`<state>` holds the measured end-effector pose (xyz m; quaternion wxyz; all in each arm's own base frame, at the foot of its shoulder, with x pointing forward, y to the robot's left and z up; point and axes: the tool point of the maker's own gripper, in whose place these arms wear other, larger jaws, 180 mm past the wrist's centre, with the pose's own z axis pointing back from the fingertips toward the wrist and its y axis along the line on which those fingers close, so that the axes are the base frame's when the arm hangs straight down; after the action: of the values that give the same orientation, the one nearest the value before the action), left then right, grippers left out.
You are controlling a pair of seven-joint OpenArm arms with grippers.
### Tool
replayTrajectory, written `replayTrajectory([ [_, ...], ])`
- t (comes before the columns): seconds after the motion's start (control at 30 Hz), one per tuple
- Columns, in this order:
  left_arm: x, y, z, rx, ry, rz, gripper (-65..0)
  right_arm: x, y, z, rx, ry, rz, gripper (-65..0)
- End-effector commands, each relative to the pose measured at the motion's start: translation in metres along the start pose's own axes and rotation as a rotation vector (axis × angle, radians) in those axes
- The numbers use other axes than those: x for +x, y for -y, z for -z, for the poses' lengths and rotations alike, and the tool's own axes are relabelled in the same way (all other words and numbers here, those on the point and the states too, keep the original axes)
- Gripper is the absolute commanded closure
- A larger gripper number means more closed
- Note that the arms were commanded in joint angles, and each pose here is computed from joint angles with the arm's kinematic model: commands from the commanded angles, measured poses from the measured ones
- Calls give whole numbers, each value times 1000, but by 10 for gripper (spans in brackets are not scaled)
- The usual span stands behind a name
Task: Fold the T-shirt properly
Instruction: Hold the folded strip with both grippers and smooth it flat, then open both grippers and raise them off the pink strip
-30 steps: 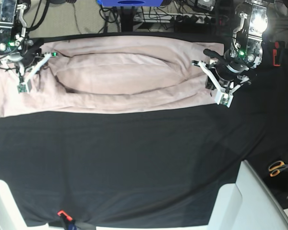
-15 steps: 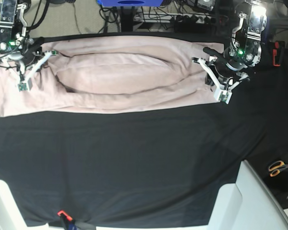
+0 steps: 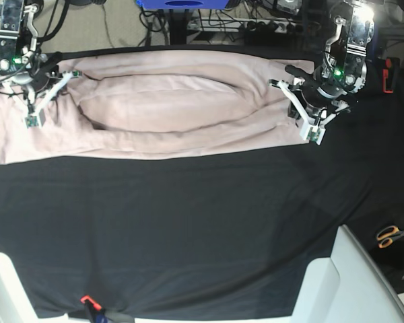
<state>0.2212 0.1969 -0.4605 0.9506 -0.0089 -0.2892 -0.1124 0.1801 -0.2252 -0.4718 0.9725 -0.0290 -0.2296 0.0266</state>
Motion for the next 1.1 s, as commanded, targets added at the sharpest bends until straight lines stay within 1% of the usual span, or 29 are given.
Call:
replayTrajectory([
  [0.0, 8, -5, -3, 11, 26, 12, 0, 7, 5, -2, -10, 24, -5, -2],
  [0.07, 7, -5, -3, 11, 25, 13, 0, 7, 5, -2, -10, 24, -5, -2],
  [0.23, 4, -13, -3, 67, 8, 90, 0, 6, 5, -2, -10, 21, -5, -8],
  [0.33, 3, -14, -3, 69, 4, 92, 0, 6, 4, -2, -10, 20, 0, -9],
  [0.4, 3, -15, -3, 74, 2, 98, 0, 1, 14, -5, -32, 15, 23, -9],
  [0.47, 2, -15, -3, 73, -1, 97, 0, -2, 16, -7, -40, 15, 54, -12],
  [0.53, 2, -16, -3, 72, 0, 97, 0, -3, 22, -9, -54, 12, 69, -60],
  [0.63, 3, -15, -4, 72, 3, 98, 0, -6, 24, -13, -62, -13, 74, -191],
  [0.67, 1, -15, -4, 71, -1, 98, 0, -5, 25, -15, -64, -11, 71, -218],
  [0.7, 1, -15, -5, 71, -1, 98, -13, -5, 24, -18, -65, -5, 68, -245],
  [0.83, 5, -18, -6, 80, 10, 94, -179, 8, 24, -27, -75, 35, 52, -309],
  [0.9, 15, -17, -10, 79, 39, 100, -263, 10, 27, -29, -83, 42, 52, -353],
  [0.93, 23, -18, -15, 85, 62, 102, -319, 11, 35, -32, -104, 49, 68, -378],
  [1.0, 33, -33, -30, 127, 104, 89, -423, 11, 60, -41, -165, 86, 133, -398],
  [1.07, 51, -46, -50, 172, 171, 73, -507, 10, 79, -50, -227, 153, 235, -396],
])
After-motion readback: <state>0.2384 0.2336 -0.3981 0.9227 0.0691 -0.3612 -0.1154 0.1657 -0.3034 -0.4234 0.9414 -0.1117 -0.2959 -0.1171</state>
